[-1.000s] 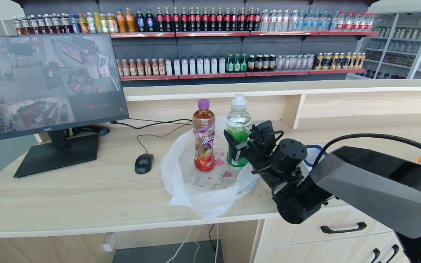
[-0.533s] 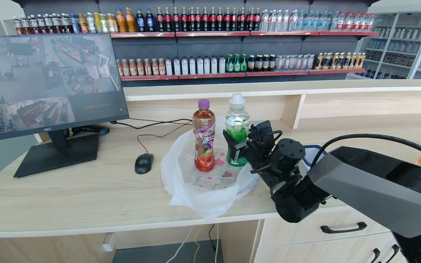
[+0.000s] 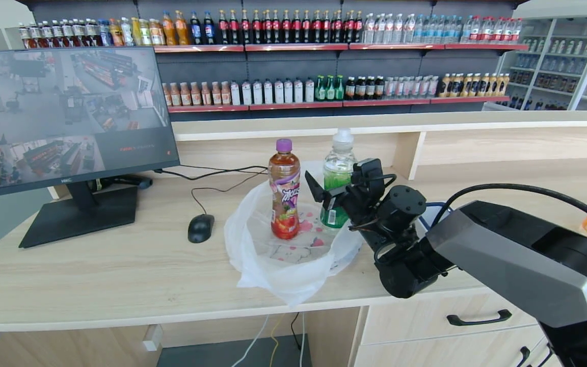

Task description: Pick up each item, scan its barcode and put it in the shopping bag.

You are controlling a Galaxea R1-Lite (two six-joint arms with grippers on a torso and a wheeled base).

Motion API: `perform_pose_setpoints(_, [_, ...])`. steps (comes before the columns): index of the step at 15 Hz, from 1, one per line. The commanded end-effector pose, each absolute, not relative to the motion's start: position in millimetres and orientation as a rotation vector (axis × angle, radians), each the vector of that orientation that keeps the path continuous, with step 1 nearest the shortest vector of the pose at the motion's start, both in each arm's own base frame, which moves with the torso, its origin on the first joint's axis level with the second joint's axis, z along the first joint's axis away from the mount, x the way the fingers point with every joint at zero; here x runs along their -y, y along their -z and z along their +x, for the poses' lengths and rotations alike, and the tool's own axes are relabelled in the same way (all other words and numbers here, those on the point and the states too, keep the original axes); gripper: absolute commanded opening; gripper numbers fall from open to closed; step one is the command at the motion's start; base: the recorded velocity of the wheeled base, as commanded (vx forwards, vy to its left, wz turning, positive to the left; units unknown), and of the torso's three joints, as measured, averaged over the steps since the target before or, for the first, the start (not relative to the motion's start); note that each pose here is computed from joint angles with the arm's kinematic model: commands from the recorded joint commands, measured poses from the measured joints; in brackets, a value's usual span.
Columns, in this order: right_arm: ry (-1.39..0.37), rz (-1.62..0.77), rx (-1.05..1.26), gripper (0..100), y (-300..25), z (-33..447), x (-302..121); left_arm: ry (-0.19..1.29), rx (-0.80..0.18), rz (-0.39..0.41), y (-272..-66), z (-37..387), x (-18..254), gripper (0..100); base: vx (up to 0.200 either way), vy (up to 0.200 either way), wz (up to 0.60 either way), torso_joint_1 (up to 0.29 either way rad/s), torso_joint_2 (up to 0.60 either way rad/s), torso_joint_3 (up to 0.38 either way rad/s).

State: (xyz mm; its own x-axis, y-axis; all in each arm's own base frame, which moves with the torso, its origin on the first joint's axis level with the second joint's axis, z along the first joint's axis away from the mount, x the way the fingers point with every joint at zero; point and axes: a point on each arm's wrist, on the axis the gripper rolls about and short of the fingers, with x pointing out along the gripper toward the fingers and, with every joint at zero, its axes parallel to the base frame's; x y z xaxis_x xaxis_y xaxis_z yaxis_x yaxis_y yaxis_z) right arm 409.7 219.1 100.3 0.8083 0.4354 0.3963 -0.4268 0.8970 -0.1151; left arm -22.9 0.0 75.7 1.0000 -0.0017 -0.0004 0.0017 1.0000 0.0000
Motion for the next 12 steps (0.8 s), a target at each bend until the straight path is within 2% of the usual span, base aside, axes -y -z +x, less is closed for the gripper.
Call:
perform_pose_setpoints(1, [-0.466, -0.021, 0.425, 100, -98, 409, -221, 0.002, 0.0, 0.0, -76, -23, 0, 100, 0.0, 0.0, 0.0, 0.0, 0.0, 0.0])
perform_pose_setpoints(12, [-0.461, -0.013, 0.456, 100, -113, 406, -219, 0.002, 0.0, 0.0, -76, -23, 0, 100, 0.0, 0.0, 0.0, 0.0, 0.0, 0.0])
